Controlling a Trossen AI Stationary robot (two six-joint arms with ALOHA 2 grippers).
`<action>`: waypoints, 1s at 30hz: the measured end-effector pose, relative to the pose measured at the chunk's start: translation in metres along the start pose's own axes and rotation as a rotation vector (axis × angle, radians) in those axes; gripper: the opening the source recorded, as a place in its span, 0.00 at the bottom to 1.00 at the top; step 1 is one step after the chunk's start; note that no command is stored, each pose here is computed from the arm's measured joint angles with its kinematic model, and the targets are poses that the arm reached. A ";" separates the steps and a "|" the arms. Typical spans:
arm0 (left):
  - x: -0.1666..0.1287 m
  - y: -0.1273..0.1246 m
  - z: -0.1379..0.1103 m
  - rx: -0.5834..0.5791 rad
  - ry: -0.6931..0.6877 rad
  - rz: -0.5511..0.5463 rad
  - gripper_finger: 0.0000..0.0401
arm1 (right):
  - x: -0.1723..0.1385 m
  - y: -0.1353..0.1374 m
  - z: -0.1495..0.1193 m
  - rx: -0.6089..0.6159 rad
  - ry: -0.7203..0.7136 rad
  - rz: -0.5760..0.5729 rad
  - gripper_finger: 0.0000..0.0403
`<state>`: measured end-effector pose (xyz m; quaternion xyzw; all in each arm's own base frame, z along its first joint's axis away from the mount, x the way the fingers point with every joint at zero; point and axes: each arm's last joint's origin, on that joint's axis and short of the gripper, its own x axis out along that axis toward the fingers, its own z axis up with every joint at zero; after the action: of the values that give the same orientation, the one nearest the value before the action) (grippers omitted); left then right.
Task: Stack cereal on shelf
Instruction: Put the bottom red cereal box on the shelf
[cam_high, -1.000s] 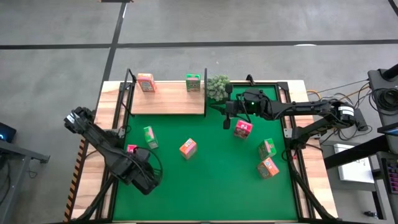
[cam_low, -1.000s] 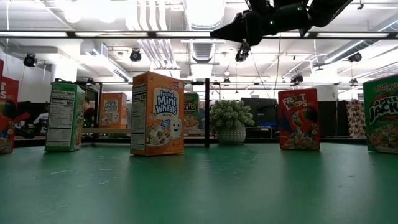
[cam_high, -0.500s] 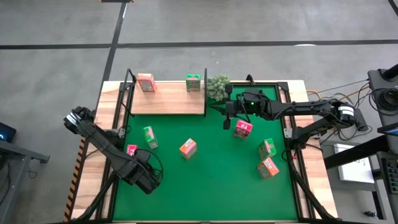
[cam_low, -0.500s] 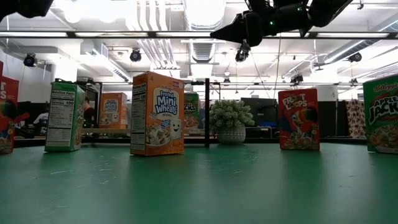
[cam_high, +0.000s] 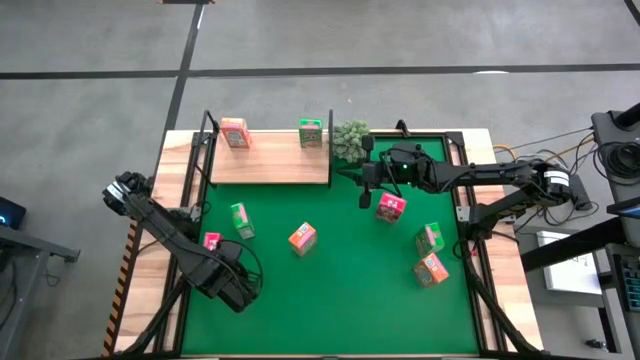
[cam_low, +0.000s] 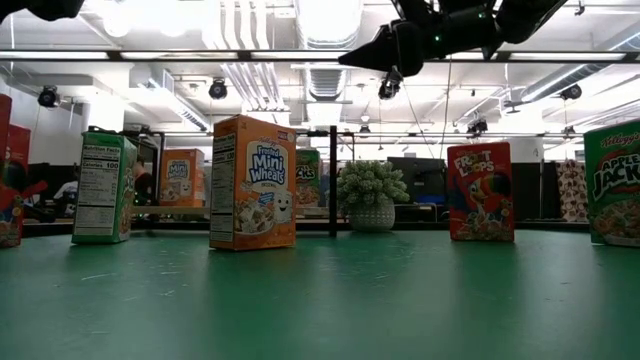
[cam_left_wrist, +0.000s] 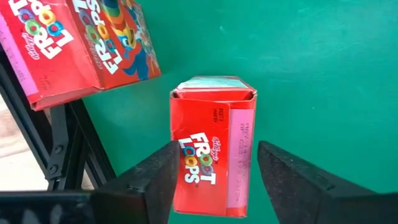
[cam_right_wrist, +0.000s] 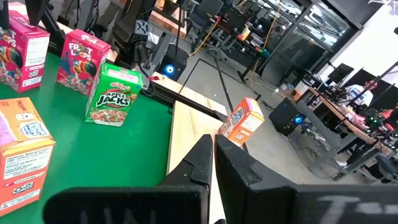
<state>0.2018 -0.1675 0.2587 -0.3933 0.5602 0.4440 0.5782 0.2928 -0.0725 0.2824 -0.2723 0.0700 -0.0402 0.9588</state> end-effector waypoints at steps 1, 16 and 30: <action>0.000 0.000 0.000 0.001 0.000 -0.002 0.53 | 0.000 0.000 0.000 0.001 0.001 0.001 0.02; 0.001 0.006 0.003 0.049 -0.025 0.060 0.62 | -0.003 0.001 -0.003 -0.069 -0.082 0.077 0.02; -0.001 0.005 0.003 -0.012 -0.015 0.031 0.61 | -0.004 -0.001 -0.004 -0.064 -0.095 0.087 0.02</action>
<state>0.1976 -0.1633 0.2597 -0.3845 0.5594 0.4592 0.5730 0.2882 -0.0754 0.2800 -0.3011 0.0376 0.0168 0.9527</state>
